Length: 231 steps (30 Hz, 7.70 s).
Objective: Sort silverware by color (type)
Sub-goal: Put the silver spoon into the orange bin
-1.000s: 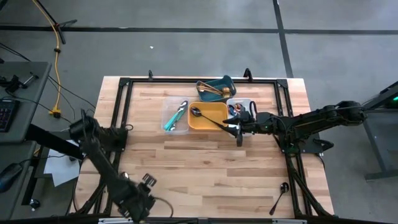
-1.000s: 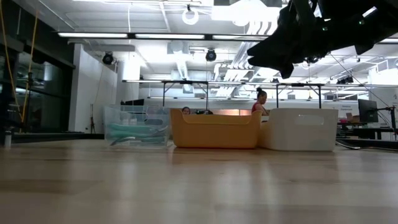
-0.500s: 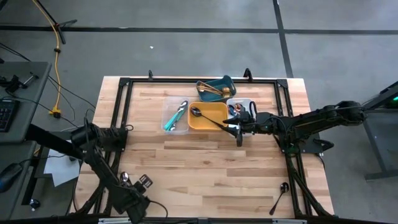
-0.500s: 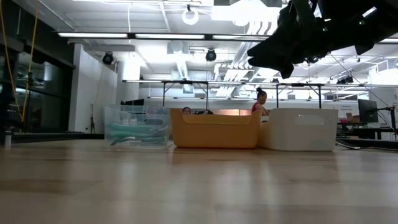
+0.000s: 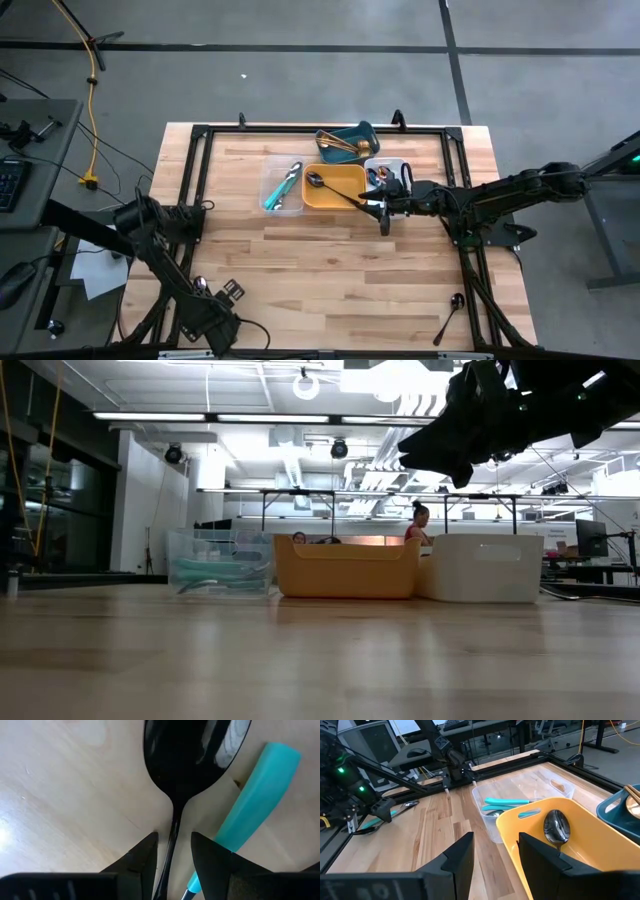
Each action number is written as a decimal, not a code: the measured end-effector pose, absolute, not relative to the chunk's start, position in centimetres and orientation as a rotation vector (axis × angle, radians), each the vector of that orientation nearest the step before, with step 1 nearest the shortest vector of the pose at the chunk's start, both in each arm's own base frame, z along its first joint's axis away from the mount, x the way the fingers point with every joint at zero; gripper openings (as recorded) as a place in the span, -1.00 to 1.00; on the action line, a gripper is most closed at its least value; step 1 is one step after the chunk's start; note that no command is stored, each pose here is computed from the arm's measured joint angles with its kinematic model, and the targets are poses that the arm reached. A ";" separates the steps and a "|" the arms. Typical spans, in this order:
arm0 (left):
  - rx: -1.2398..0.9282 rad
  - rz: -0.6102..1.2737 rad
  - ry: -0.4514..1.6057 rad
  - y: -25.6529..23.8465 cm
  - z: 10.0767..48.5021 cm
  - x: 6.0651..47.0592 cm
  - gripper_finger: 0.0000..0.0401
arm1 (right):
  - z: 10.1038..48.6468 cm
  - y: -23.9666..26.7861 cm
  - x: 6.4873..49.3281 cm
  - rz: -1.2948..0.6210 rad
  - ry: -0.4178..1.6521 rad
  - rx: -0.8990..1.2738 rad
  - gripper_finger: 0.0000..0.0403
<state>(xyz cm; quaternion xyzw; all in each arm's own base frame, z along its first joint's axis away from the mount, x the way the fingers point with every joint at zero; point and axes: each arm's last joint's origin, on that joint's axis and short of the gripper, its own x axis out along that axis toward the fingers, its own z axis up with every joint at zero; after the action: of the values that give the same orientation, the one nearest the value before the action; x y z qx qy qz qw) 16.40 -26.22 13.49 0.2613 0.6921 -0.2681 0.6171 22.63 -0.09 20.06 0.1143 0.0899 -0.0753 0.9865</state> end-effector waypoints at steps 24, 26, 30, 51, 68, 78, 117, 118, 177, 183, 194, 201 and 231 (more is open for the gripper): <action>0.599 -0.461 1.466 -22.7 14.0 20.2 -0.98 | 20.1 -0.1 22.6 -0.152 0.181 0.230 -0.26; 0.622 -0.375 1.407 -21.8 14.8 21.0 -0.99 | 20.1 -0.1 22.6 -0.151 0.181 0.230 -0.26; 0.597 -0.292 1.309 -20.3 17.1 22.0 -0.99 | 20.0 -0.1 22.6 -0.152 0.185 0.229 -0.26; 0.272 0.072 0.196 -8.4 22.0 26.0 -1.00 | 20.1 -0.1 22.6 -0.151 0.175 0.228 -0.26; 0.006 0.215 -0.052 -2.0 17.0 24.5 -1.00 | 20.3 -0.1 22.7 -0.145 0.159 0.187 -0.26; 0.000 0.207 -0.086 -2.0 17.8 25.1 -1.00 | 20.0 -0.1 23.0 -0.146 0.160 0.186 -0.26; 0.023 0.175 -0.154 -2.2 18.5 25.0 -1.00 | 19.8 0.1 23.9 -0.132 0.085 0.171 -0.26; 0.023 0.168 -0.156 -2.1 18.5 25.0 -1.00 | 19.6 0.2 24.2 -0.127 0.073 0.170 -0.26; 0.088 0.121 -0.025 -2.0 17.4 25.7 -0.37 | 18.6 0.5 28.1 -0.112 0.202 0.097 -0.88; 0.109 0.207 -0.111 -1.3 18.5 21.3 -0.33 | 18.9 0.6 26.8 -0.150 0.190 0.092 -0.88; 0.046 0.203 -0.384 -1.1 20.7 16.2 -0.32 | 22.5 -1.6 32.1 -0.360 0.560 -0.020 -0.88; 0.007 0.156 -0.438 -1.6 21.5 15.6 -0.33 | 21.5 -4.6 34.8 -0.449 0.931 -0.042 -0.88; 0.008 0.141 -0.409 -1.9 21.2 15.7 -0.33 | 22.6 -4.7 33.6 -0.379 1.167 0.030 -0.25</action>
<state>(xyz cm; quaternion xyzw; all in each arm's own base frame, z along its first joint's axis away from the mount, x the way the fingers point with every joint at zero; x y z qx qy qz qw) 15.71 -1.88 21.21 0.0042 -0.2027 0.0701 0.9767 33.57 -4.70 22.59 0.0140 0.5474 -0.1780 0.8176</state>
